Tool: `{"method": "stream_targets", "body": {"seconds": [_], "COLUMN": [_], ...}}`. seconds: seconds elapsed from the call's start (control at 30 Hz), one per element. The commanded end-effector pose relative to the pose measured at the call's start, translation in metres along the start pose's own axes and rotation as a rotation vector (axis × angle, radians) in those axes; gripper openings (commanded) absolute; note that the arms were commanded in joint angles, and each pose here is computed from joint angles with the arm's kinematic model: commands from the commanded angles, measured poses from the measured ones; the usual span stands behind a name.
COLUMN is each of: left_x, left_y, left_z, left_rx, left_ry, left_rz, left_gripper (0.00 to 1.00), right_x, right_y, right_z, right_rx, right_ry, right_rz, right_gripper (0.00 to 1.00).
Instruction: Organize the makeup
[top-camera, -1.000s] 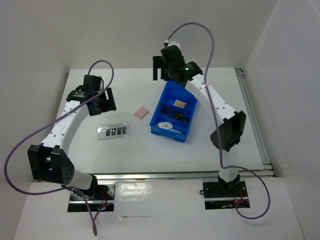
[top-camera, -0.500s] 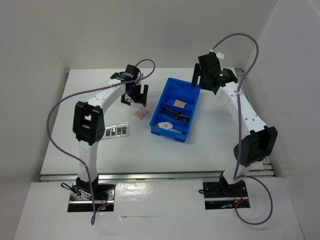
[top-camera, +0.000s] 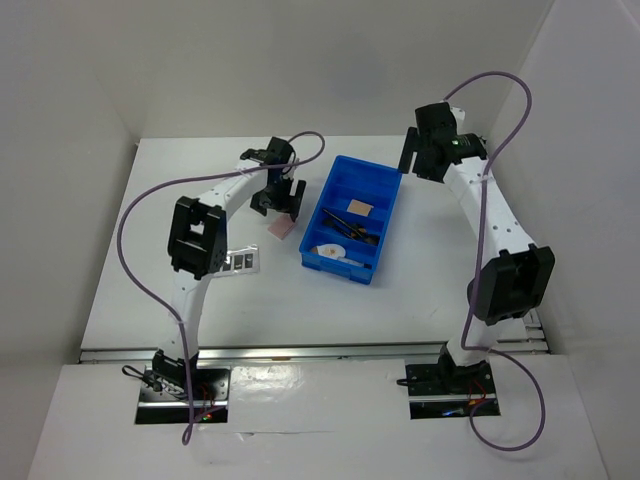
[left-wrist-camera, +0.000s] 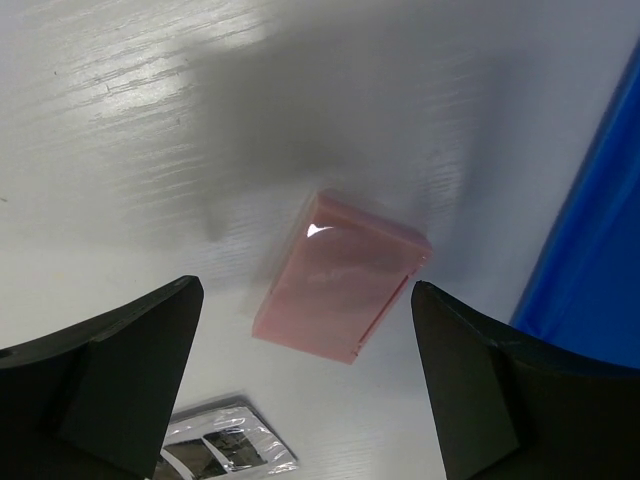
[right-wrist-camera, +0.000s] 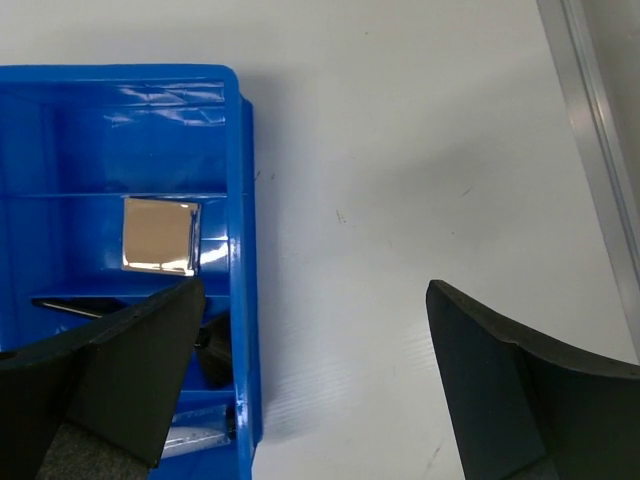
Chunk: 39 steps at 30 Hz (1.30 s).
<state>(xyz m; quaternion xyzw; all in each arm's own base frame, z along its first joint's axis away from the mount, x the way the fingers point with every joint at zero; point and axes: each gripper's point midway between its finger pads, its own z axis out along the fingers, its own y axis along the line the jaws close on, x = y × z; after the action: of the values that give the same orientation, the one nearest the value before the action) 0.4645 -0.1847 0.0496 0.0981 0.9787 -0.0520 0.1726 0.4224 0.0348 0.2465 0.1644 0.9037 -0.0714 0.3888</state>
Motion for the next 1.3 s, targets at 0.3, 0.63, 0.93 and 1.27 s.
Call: {"method": "stream_targets", "body": {"seconds": [0.3,0.63,0.93,1.27], "left_x": [0.023,0.043,0.049,0.047], "left_y": [-0.002,-0.003,0.004,-0.005], "left_z": [0.030,0.038,0.032,-0.003], "left_rx": [-0.027,-0.007,-0.049,-0.018], "left_ry": [0.073,0.118,0.109,0.068], "left_rz": [0.014,0.013,-0.017,-0.030], "left_gripper": [1.00,0.96,0.93,0.20], "right_x": [-0.005,-0.005,-0.007,-0.008], "right_y": [0.016,0.024,0.028,0.031], "right_z": [0.012,0.015,0.013,0.008], "right_rx": [-0.040,-0.068,-0.089,-0.117], "right_ry": [0.027,0.041,0.039,0.042], "right_rz": [-0.011,-0.002,0.002,0.005], "right_gripper": [0.99,0.99,0.99,0.99]}}
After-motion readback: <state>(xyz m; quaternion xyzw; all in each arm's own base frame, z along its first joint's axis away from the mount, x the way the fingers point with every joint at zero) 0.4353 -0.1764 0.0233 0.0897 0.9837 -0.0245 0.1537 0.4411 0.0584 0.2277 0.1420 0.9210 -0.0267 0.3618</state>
